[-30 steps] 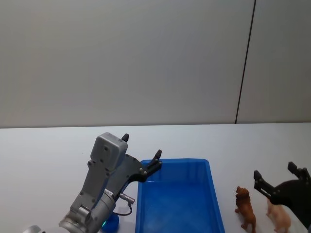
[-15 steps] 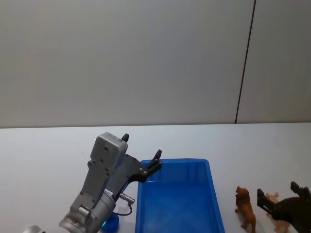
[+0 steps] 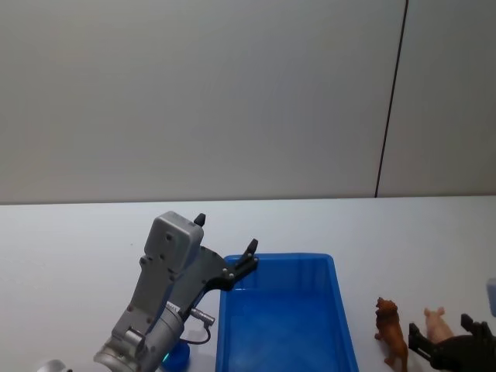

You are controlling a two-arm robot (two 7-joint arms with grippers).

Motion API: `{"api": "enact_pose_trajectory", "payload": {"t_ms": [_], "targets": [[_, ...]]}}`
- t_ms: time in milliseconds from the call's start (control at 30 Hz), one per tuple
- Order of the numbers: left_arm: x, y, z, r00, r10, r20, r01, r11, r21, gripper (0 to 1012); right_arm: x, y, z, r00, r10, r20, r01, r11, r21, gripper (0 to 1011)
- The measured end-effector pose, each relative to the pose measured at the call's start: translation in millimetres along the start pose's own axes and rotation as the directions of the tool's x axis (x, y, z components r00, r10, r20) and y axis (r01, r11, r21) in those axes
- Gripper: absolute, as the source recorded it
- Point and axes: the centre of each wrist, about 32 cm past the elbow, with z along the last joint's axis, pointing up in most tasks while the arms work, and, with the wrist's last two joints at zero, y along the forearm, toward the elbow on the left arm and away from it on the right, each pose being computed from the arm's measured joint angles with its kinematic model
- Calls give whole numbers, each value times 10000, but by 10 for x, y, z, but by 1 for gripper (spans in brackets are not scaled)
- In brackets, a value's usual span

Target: Pick up the two dolls from the table and place them into the box.

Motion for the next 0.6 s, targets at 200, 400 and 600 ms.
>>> {"api": "enact_pose_trajectory", "payload": {"t_ms": [200,400,600], "targets": [[0,0,0,10000,0,0,0,10000,0,1001,-2,44,-54,9999,-56,-99,53,9994,-346,910],[0,0,0,10000,1,1,-1,10000,0,1001,-6,72,-85,9997,-92,-222,79,9982,-586,781],[0,0,0,10000,0,0,0,10000,-1,1001,-12,89,-104,9995,-121,-306,99,9974,-716,560]]}}
